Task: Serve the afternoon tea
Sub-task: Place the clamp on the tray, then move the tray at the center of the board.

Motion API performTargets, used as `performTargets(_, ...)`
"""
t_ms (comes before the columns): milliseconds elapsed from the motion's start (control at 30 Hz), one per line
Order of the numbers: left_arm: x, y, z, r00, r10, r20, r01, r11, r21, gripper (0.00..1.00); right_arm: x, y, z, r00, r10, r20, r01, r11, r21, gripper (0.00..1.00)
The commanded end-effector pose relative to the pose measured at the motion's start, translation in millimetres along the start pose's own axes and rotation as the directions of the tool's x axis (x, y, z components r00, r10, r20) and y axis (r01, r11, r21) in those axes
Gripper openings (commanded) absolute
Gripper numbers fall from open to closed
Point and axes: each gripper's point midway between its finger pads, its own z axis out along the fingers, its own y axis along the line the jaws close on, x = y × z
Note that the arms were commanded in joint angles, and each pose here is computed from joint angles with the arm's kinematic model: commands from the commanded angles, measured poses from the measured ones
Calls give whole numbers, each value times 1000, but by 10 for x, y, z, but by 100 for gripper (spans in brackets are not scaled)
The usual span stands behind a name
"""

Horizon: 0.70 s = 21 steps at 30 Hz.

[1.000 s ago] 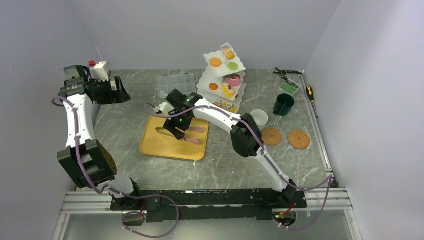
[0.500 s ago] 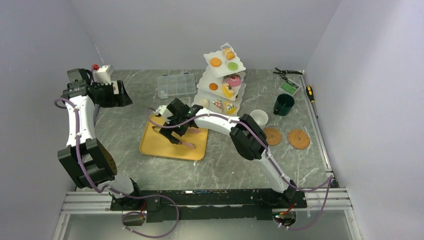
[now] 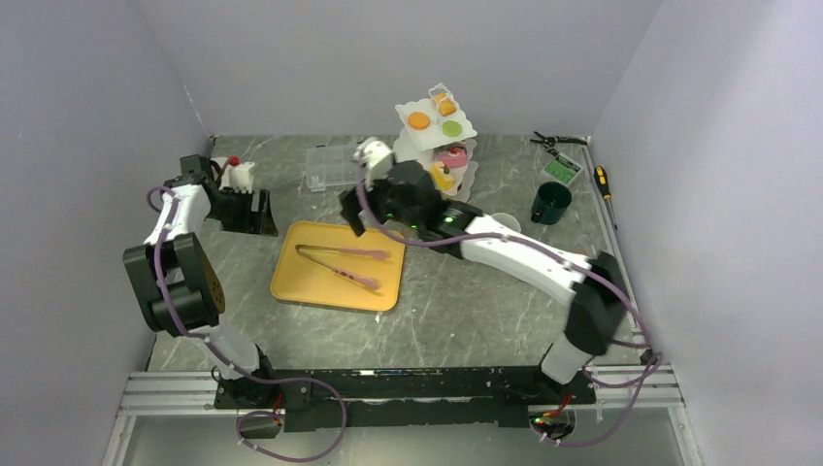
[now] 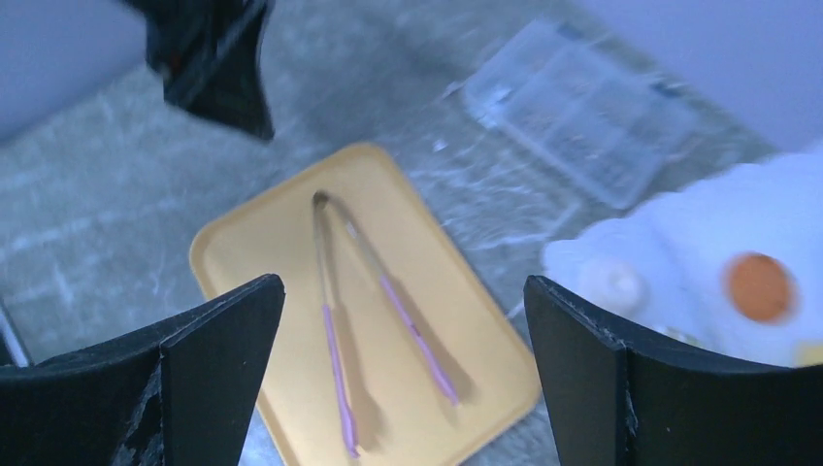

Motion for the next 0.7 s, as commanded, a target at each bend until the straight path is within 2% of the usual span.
performTargets(0,14,0,249,991,118,-60,-119,993,-11,78,-369,-588,-563,967,124,224,-171,963,209,100)
performTargets(200,105,59,536,983,138,-123,-143,989,-30,68,-19,-1113,-1172,938,207,279,-304,877,373,100)
performTargets(367,203,89,785,974,143,-174,-151,988,-37,62,285,-1352,-1522,920,247,304,-370,804,466,100)
performTargets(667,340,232,1050,953,163,-254,-191,977,-91,40,591,-1782,-1991,891,287,352,-450,663,599,100)
